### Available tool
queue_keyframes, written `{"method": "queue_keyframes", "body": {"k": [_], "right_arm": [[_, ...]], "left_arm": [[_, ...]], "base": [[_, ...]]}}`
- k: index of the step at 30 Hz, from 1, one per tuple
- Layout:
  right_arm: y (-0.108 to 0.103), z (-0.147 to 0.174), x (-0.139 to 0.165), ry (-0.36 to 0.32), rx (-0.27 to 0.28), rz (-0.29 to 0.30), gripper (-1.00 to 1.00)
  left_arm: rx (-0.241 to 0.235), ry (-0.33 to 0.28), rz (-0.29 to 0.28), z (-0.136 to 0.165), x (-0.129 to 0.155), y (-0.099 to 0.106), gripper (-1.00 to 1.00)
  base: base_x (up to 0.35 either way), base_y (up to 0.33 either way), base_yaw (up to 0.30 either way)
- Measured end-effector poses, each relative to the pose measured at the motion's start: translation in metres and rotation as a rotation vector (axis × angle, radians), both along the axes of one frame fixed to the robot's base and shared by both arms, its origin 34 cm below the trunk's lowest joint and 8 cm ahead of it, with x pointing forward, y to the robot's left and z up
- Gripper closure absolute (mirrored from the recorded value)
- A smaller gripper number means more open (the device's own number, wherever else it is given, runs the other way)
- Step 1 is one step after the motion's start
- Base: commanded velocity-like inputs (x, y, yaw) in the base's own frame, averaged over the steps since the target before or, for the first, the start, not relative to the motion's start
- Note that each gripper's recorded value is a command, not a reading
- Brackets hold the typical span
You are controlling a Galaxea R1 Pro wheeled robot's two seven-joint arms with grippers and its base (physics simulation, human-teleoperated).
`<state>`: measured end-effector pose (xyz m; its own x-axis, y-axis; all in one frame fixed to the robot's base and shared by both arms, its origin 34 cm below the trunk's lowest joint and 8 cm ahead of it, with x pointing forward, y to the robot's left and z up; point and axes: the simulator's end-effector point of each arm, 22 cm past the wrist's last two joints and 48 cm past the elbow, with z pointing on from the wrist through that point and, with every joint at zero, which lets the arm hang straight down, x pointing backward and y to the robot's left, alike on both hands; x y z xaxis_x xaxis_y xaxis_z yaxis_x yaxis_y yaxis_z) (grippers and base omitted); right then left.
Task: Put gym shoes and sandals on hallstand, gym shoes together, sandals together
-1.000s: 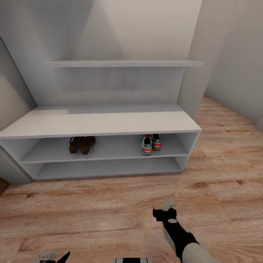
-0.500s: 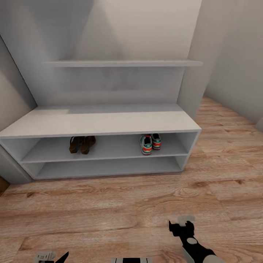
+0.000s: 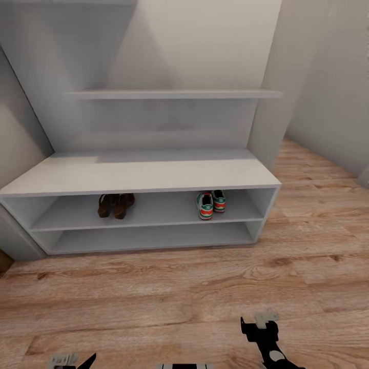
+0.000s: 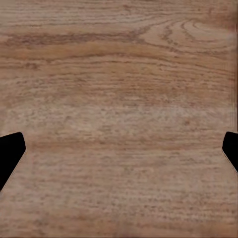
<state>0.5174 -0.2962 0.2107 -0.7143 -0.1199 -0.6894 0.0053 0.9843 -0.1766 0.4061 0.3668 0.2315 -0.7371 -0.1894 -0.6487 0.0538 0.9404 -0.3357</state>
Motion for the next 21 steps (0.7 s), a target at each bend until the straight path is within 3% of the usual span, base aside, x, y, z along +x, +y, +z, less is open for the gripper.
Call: {"method": "queue_keyframes", "body": {"k": [21], "right_arm": [[0.001,0.041,0.001,0.0,0.001,0.0,-1.0]], "left_arm": [[0.004,-0.015,0.029,0.046,0.014,0.008,-1.0]], "base": [[0.0,0.0,0.0]]}}
